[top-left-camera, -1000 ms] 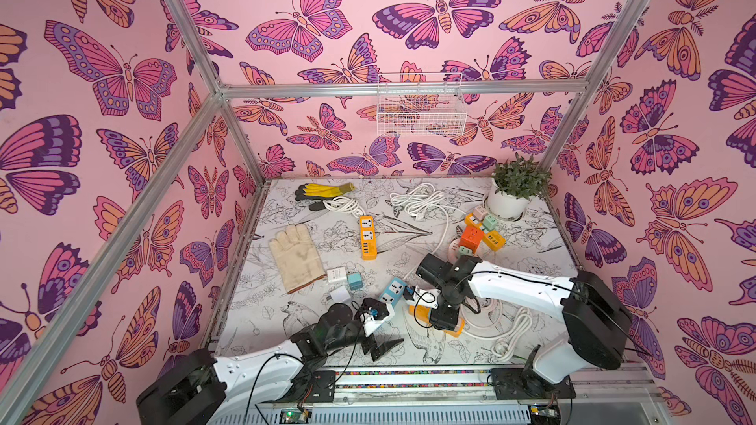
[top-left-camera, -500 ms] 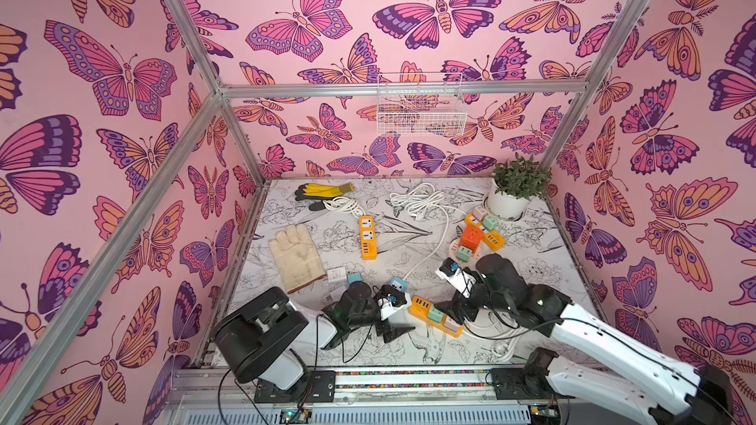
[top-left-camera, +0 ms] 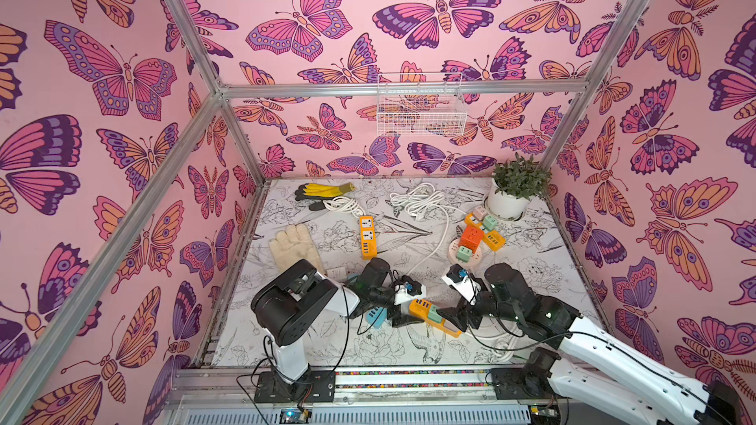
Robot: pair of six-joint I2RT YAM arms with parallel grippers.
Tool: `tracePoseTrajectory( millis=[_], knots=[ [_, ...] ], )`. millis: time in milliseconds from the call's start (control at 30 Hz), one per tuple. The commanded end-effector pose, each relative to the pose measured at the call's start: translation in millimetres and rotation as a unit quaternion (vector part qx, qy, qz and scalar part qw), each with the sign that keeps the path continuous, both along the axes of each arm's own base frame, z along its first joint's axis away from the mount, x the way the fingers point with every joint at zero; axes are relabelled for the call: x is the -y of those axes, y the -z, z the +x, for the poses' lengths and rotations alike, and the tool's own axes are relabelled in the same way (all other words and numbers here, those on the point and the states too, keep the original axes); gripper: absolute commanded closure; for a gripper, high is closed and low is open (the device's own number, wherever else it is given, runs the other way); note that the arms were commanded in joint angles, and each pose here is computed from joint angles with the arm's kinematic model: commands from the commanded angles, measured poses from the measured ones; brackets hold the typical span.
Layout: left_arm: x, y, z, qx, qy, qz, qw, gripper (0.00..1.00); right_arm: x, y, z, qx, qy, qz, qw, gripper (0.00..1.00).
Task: Pull the plug off the socket
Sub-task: Move the socket to the center of the board.
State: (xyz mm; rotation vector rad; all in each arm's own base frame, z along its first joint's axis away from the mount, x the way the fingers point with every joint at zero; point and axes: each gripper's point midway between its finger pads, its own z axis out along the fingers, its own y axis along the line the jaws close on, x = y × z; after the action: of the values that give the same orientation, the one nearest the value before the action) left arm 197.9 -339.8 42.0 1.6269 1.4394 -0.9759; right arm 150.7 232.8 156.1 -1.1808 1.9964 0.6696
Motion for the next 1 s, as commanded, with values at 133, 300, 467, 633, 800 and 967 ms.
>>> tracePoseTrajectory(
  millis=[133, 300, 467, 633, 800, 967],
  knots=[
    [-10, 37, -8, -0.023, 0.012, 0.077, 0.997, 0.17, 1, -12, 3, 0.010, 0.007, 0.006, 1.000, 0.13],
    [-15, 44, -10, 0.017, 0.012, 0.110, 0.994, 0.21, 0, -12, 1, 0.005, 0.000, 0.001, 1.000, 0.14],
    [-23, 35, -13, 0.030, 0.006, 0.123, 0.992, 0.34, 0, -14, 1, 0.012, -0.002, 0.007, 1.000, 0.14],
    [-28, 22, -22, 0.008, -0.003, 0.112, 0.994, 0.44, -4, -5, -1, -0.007, -0.016, -0.011, 1.000, 0.13],
    [-33, 23, -29, -0.018, -0.013, 0.114, 0.993, 0.48, -15, 8, -15, -0.021, -0.105, -0.045, 0.993, 0.12],
    [-37, 24, -23, -0.010, -0.029, 0.121, 0.992, 0.49, -28, 18, -21, -0.023, -0.165, -0.046, 0.985, 0.12]
  ],
)
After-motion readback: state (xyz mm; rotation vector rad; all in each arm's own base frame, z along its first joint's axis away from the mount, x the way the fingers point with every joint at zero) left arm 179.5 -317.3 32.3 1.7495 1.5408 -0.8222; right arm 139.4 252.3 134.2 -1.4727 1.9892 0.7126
